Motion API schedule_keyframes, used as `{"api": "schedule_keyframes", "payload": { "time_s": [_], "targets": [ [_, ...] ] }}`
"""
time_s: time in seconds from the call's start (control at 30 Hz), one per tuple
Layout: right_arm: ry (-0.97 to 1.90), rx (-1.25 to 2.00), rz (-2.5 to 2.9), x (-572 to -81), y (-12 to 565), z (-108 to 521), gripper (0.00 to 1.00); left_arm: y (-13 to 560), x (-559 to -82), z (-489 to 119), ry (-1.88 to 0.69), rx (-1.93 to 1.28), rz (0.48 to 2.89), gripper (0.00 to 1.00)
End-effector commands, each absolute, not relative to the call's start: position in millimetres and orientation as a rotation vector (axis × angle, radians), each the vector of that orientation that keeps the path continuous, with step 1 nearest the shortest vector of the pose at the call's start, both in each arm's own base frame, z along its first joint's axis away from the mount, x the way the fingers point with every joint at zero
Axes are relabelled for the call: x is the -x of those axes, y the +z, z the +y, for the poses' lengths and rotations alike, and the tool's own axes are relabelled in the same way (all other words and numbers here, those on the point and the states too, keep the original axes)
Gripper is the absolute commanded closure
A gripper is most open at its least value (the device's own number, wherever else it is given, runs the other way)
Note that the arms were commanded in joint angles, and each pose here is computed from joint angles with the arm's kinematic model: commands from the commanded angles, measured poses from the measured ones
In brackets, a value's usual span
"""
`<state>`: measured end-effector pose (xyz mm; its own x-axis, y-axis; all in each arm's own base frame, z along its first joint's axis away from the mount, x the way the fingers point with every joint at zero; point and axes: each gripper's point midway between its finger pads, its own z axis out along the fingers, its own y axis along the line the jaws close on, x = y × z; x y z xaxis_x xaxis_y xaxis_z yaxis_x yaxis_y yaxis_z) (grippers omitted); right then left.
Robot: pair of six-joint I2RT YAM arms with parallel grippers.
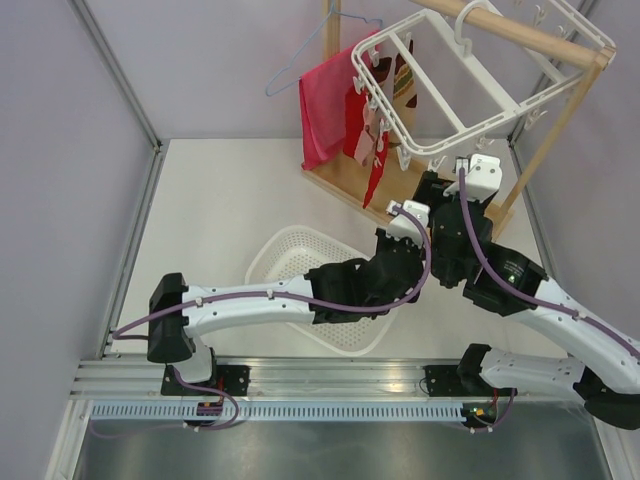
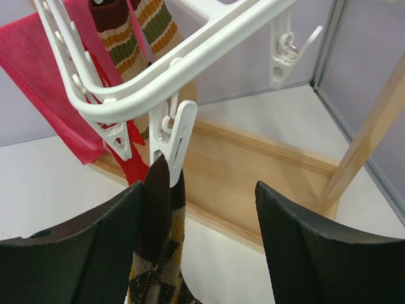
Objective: Remove the socks clipped to the hanger
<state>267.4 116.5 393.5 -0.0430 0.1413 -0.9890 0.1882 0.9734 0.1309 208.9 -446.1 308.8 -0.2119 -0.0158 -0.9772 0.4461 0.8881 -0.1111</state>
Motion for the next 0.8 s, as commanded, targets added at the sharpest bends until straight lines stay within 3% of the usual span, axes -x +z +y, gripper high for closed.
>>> {"api": "schedule_keyframes", "payload": {
  "time_s": [0.0,0.7,0.77],
  "targets": [
    [0.018,-0.213,1.641,-271.6,374.3,137.9,0.26,312.8,-177.7,-467.6,-0.520,-0.418,1.746,0.98],
    [0.006,-0.256,1.492,-262.2,414.9,107.5,0.28,312.2,-146.5,-485.9,-0.647,-0.450,1.768,0.98],
    [0.001,-0.253,1.477,-262.0,416.9,106.0,0.32,315.3,-143.2,-486.0,-0.665,-0.449,1.766,0.98]
  ]
}}
